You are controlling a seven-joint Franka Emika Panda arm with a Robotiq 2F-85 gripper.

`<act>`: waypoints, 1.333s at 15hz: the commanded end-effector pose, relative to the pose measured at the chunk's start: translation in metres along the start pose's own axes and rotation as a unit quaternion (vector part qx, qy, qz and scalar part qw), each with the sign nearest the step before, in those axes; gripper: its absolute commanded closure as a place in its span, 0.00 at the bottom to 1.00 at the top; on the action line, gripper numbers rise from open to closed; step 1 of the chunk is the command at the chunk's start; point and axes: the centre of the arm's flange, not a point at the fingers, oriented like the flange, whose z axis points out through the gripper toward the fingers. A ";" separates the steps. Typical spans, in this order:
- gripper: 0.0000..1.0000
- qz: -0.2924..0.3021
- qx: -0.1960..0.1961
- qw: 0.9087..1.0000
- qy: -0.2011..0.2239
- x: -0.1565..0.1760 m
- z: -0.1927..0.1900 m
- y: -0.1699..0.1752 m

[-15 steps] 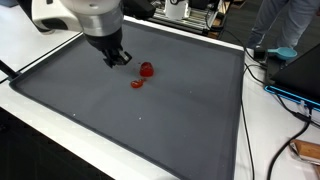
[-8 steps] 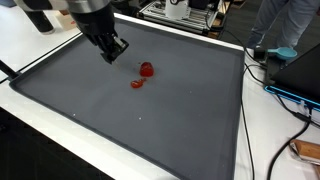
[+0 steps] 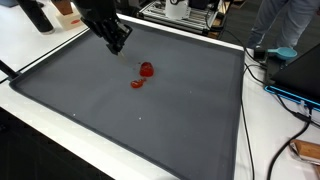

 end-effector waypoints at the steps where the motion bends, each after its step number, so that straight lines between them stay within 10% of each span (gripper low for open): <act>1: 0.97 -0.022 0.031 0.999 0.001 -0.028 0.006 0.007; 20: 0.87 -0.032 0.029 0.999 0.019 -0.024 0.001 0.007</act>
